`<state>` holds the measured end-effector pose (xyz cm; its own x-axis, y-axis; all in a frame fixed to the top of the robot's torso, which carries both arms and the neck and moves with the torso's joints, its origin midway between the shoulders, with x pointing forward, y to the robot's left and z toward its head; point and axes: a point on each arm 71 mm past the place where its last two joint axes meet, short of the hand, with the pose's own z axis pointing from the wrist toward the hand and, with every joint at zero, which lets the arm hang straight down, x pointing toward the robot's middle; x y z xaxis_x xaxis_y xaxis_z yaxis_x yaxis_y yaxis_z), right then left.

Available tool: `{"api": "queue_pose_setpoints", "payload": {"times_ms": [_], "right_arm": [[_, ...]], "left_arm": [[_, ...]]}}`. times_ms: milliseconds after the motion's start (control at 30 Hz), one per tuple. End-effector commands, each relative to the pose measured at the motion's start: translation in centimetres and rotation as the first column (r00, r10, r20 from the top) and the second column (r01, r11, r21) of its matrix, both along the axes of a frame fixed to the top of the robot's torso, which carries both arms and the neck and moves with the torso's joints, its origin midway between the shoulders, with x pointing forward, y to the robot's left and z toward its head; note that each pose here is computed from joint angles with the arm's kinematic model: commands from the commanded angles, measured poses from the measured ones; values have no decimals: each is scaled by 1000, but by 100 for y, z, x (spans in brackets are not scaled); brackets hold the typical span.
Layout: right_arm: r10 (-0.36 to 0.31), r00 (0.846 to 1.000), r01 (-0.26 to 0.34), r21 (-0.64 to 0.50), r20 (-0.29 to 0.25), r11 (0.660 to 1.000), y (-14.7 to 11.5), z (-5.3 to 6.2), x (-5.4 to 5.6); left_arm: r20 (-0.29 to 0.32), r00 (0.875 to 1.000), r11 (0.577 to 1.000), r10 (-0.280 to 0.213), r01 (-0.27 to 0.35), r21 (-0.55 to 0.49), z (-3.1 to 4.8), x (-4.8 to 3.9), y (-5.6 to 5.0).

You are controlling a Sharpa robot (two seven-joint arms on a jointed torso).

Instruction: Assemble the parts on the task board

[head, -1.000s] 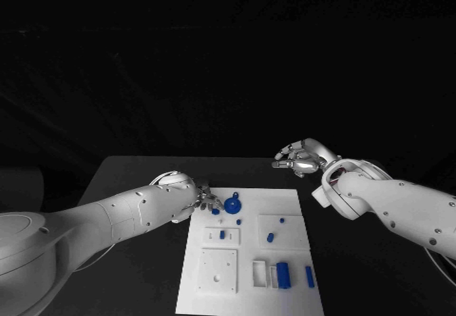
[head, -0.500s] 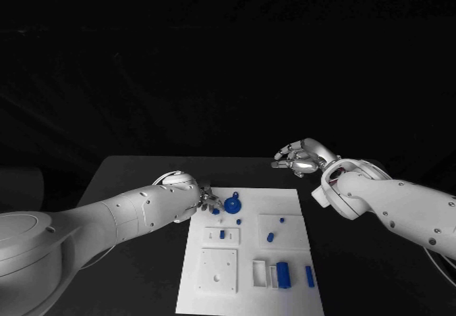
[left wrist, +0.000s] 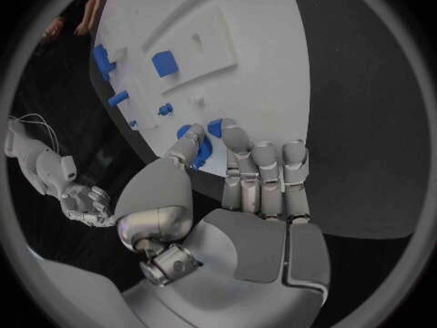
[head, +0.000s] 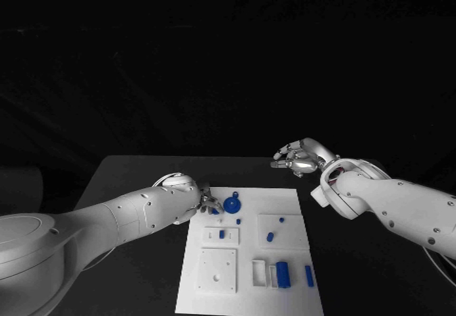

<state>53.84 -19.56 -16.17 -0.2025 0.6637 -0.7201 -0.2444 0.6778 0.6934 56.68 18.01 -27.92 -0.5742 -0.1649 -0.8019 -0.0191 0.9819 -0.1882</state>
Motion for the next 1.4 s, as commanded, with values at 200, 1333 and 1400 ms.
{"api": "queue_pose_setpoints", "payload": {"times_ms": [200, 1333, 1400], "right_arm": [[16, 1000, -16, -2, -6, 1000, 23, -3, -10], [22, 1000, -22, -2, -10, 1000, 34, -4, -17], [22, 1000, -22, -3, -12, 1000, 32, -5, -17]], "left_arm": [[-9, 1000, 1000, -11, 11, 7, -16, 1, -21], [22, 999, 996, -33, 31, 86, -104, -20, -75], [25, 999, 996, -31, 29, 86, -103, -20, -76]]}}
